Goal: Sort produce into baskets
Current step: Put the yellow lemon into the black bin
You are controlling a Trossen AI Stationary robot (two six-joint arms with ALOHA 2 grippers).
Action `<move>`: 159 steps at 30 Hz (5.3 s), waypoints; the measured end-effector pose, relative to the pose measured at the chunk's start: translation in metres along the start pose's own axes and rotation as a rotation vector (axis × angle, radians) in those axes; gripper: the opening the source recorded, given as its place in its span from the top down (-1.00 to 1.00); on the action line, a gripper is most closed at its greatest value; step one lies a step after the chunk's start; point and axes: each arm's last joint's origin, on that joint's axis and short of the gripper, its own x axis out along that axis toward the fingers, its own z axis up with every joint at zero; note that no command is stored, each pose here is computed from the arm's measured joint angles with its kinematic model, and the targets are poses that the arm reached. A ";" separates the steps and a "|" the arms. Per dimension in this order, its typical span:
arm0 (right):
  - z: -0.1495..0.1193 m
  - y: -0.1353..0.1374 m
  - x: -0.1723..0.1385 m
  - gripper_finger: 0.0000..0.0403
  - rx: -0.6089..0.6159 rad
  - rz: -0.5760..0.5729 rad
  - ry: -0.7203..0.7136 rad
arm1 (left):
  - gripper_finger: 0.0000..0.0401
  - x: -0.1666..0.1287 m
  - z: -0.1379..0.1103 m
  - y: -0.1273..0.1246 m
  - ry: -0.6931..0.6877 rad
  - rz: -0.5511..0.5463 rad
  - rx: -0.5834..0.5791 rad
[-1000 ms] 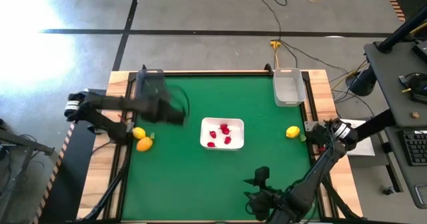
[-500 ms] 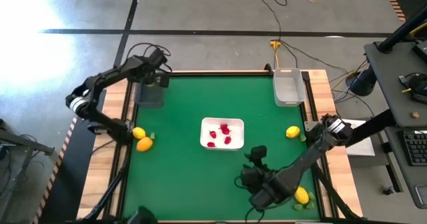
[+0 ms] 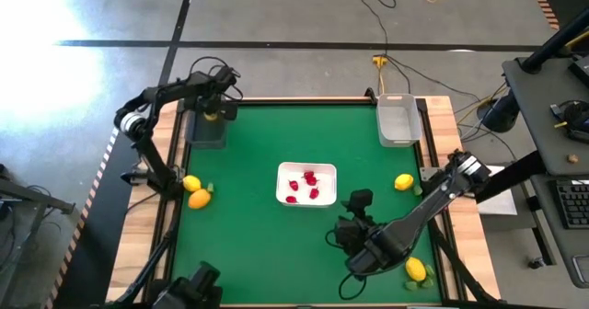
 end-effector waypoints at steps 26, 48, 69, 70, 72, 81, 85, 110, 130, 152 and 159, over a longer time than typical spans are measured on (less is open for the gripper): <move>-0.014 -0.020 -0.008 -0.10 0.070 -0.021 -0.042 | -0.62 -0.057 -0.009 0.015 -0.142 0.013 0.032; 0.003 -0.016 0.014 -0.10 -0.028 -0.031 -0.152 | -0.57 -0.172 -0.255 -0.028 -0.265 -0.615 0.528; 0.031 -0.028 0.048 -0.10 -0.028 0.156 -0.244 | -0.57 -0.140 -0.318 -0.040 0.099 -0.290 0.614; 0.030 -0.027 0.048 -0.10 -0.032 0.156 -0.243 | -0.57 -0.137 -0.318 -0.041 0.105 -0.273 0.624; 0.029 -0.026 0.050 -0.10 -0.040 0.154 -0.243 | -0.57 -0.129 -0.319 -0.043 0.108 -0.228 0.632; 0.023 -0.023 0.057 -0.10 -0.050 0.150 -0.227 | -0.55 -0.098 -0.320 -0.045 0.167 -0.037 0.665; 0.023 -0.023 0.057 -0.10 -0.050 0.151 -0.228 | -0.55 -0.086 -0.317 -0.044 0.181 -0.019 0.684; 0.022 -0.022 0.058 -0.10 -0.027 0.153 -0.221 | -0.54 -0.051 -0.320 -0.071 0.257 -0.085 0.716; 0.016 -0.020 0.063 -0.10 -0.043 0.149 -0.199 | -0.10 -0.133 -0.285 -0.104 -0.112 -0.056 0.742; -0.030 0.004 0.088 -0.10 -0.015 0.194 -0.063 | -0.11 -0.056 -0.077 -0.061 -0.485 0.150 -0.127; -0.040 0.006 0.093 -0.10 -0.010 0.185 -0.036 | -0.12 -0.034 -0.072 -0.057 -0.552 0.117 -0.269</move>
